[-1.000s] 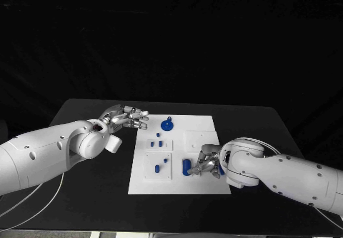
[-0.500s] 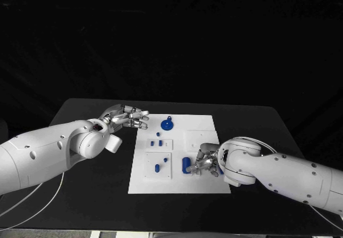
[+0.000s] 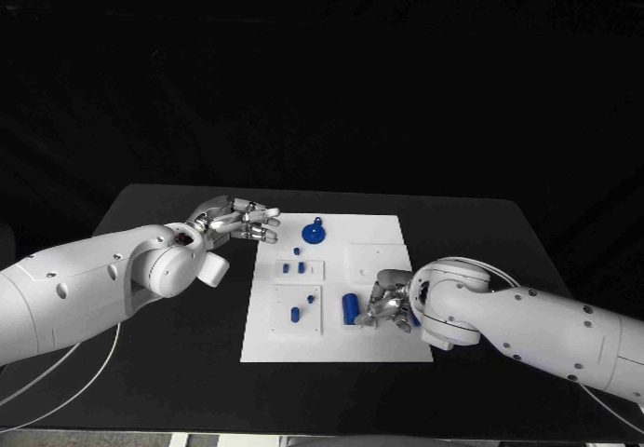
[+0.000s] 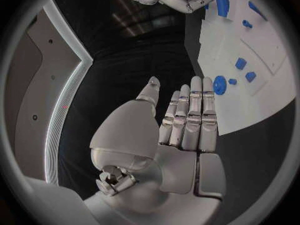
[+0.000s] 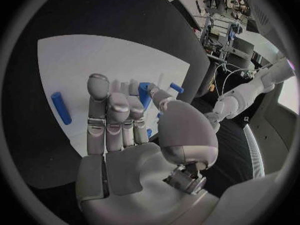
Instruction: Assemble the parts on the task board
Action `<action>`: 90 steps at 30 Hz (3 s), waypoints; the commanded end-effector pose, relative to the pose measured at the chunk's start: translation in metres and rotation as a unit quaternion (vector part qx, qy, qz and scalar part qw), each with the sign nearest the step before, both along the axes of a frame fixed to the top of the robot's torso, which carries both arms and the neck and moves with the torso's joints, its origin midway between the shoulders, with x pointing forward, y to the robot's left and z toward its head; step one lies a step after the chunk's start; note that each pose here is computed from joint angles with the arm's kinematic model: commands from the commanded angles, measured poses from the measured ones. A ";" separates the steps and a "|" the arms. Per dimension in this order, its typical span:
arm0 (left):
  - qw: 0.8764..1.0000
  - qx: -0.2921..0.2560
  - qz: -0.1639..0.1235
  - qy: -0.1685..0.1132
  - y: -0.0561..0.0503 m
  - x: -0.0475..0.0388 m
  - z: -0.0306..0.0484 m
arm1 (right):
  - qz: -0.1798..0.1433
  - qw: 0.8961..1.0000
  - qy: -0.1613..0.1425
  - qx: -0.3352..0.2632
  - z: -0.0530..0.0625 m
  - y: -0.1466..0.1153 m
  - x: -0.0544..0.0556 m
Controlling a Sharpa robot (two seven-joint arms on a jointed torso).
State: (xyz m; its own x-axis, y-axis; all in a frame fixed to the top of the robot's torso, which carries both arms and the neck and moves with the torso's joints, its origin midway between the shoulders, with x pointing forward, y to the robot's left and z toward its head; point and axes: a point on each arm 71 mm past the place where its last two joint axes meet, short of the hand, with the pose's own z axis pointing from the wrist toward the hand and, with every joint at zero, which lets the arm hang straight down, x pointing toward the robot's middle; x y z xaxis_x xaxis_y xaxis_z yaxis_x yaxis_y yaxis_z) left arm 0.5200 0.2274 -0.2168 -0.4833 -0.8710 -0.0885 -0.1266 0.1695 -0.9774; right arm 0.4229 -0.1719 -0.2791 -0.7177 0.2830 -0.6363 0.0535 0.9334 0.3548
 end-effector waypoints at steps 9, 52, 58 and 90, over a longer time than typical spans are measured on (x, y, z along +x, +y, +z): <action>1.000 -0.002 -0.011 0.002 -0.003 -0.0013 -0.0007 | 0.010 1.000 0.023 0.006 -0.004 0.004 -0.003; 1.000 0.006 -0.005 0.000 0.002 -0.0020 -0.0013 | -0.075 0.996 -0.053 0.010 0.040 -0.087 0.025; 1.000 0.006 -0.005 0.000 0.002 -0.0020 -0.0013 | -0.083 0.995 -0.043 -0.041 0.032 -0.109 0.032; 1.000 0.011 -0.010 0.000 0.003 -0.0024 -0.0017 | -0.068 0.990 0.022 -0.120 -0.024 -0.109 0.013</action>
